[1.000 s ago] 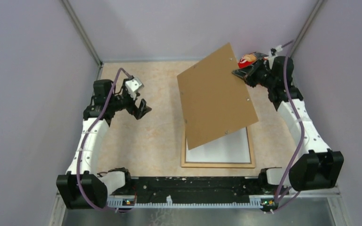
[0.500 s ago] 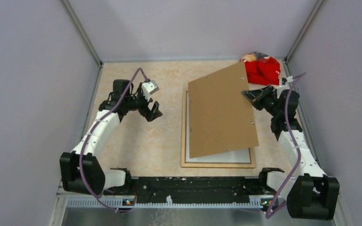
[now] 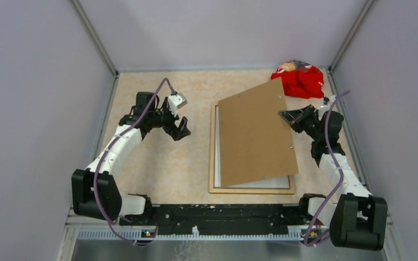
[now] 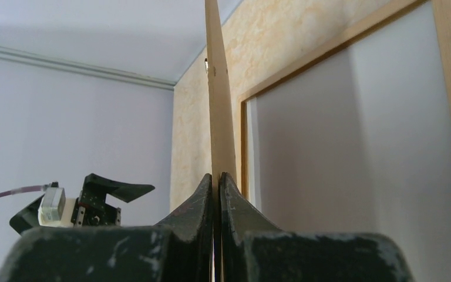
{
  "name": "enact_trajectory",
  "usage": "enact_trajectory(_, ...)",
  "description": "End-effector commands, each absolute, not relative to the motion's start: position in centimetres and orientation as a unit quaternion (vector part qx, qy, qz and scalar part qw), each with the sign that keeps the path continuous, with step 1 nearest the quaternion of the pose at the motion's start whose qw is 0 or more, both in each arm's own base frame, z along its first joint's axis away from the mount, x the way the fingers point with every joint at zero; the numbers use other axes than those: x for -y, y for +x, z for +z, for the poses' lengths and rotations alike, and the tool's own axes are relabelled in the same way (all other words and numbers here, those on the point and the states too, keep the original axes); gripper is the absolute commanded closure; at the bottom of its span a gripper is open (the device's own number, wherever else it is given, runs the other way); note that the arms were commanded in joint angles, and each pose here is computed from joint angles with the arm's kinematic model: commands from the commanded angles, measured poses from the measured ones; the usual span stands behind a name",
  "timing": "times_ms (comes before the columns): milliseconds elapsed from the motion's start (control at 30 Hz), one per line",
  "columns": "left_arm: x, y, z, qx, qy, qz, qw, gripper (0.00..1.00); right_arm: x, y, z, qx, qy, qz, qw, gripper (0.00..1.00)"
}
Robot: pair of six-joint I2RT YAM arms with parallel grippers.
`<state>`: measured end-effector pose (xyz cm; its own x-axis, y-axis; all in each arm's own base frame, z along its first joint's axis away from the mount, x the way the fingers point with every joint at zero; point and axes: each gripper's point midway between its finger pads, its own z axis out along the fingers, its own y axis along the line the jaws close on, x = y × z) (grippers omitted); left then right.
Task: Put the photo into the frame
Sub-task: Turn over the photo frame item on the photo frame.
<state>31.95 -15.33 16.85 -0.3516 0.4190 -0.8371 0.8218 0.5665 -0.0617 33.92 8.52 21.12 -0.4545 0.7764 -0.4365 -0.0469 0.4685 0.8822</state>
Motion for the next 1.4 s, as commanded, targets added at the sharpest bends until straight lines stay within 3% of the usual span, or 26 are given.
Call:
enact_trajectory(0,15.6,32.2,17.0,-0.781,0.393,-0.247,0.417,0.02,-8.7,34.4,22.7,-0.696,0.243,0.482,0.473,1.00)
enact_trajectory(733,15.4,31.3,16.6,-0.779,0.404,-0.236,0.417,0.02,-8.5,34.2,18.3,-0.707,0.267,0.472,0.453,1.00)
enact_trajectory(1367,15.4,30.7,15.8,-0.782,0.410,-0.238,0.405,0.02,-7.5,34.6,18.1,-0.688,0.280,0.459,0.487,1.00)
